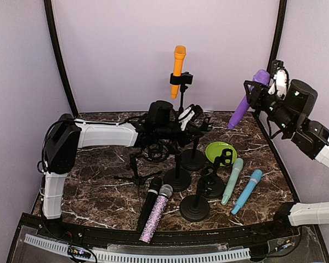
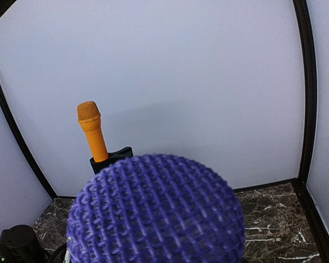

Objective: Remove the microphone from the stand
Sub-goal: Place the microphone stand at the center of the board.

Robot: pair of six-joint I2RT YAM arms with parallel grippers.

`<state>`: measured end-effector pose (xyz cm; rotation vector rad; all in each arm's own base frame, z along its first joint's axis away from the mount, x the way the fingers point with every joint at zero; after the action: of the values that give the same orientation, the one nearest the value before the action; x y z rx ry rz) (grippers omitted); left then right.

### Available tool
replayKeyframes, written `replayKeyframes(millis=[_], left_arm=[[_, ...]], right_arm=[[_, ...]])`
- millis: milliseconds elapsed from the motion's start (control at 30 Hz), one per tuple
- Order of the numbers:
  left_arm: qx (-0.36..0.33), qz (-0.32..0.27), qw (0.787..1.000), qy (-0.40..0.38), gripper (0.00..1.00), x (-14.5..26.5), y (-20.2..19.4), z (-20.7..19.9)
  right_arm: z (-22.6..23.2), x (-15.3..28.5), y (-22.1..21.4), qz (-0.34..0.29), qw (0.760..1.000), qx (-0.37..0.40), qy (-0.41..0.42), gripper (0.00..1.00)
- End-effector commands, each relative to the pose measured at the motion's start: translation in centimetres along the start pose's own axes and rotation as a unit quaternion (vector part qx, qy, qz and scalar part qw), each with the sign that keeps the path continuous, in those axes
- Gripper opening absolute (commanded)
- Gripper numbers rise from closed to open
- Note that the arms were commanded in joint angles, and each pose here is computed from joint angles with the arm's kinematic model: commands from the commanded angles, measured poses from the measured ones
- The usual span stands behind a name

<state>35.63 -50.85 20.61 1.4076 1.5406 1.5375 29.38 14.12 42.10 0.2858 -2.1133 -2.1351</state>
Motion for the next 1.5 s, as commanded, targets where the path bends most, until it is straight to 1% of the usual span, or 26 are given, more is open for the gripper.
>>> replayKeyframes(millis=[0,133,300,500,633,733,800,933,1033,1233,1433,1467], left_arm=[[-0.028,-0.066,0.997,-0.017,0.00,0.4,4.6,-0.7],[-0.027,-0.061,0.998,-0.018,0.00,0.1,4.2,-0.6],[-0.022,-0.043,0.999,-0.015,0.00,-0.3,2.8,-0.3],[-0.022,-0.041,0.999,-0.007,0.01,-0.4,2.6,0.0],[-0.019,-0.038,0.999,0.000,0.10,-0.3,2.6,0.2],[-0.018,-0.039,0.999,0.003,0.21,-0.2,2.8,0.3],[-0.019,-0.041,0.999,0.004,0.26,0.0,3.1,0.2],[-0.025,-0.047,0.999,0.006,0.32,0.5,3.9,0.0],[-0.030,-0.054,0.998,0.006,0.39,1.0,4.7,-0.3],[-0.033,-0.066,0.997,0.002,0.49,1.9,5.8,-0.8],[-0.035,-0.080,0.996,0.007,0.54,3.6,6.9,-1.3],[-0.038,-0.088,0.995,0.007,0.55,4.3,7.6,-1.6]], right_arm=[[-1.5,1.1,-1.1,0.015,0.999,-0.009,-0.028,0.11],[-2.0,1.7,-2.9,0.041,0.998,-0.006,-0.039,0.11],[-2.6,2.6,-5.0,0.073,0.996,-0.005,-0.047,0.11],[-3.3,3.3,-8.1,0.125,0.990,0.004,-0.062,0.11],[-3.7,3.8,-9.7,0.153,0.985,0.007,-0.074,0.11],[-3.8,3.7,-10.9,0.172,0.982,0.005,-0.076,0.11],[-3.8,3.6,-11.8,0.184,0.980,0.003,-0.077,0.11],[-4.0,3.4,-12.9,0.197,0.977,-0.005,-0.078,0.11],[-4.3,3.5,-13.5,0.202,0.976,-0.014,-0.079,0.11],[-4.9,3.9,-14.5,0.216,0.972,-0.029,-0.085,0.11],[-5.2,5.0,-15.1,0.240,0.966,-0.040,-0.087,0.11],[-5.2,5.2,-15.4,0.246,0.964,-0.042,-0.088,0.11]])
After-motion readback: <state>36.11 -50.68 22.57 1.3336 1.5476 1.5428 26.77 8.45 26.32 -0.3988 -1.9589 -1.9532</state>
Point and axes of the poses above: each gripper's point midway between its finger pads, its own x axis back along the fingers, its own z axis along the line the jaws close on, y = z × x, the point moved 1 cm from there along x, back along the fingers, and after that the axes turned 15 degrees about x, right-handed, at the moved point
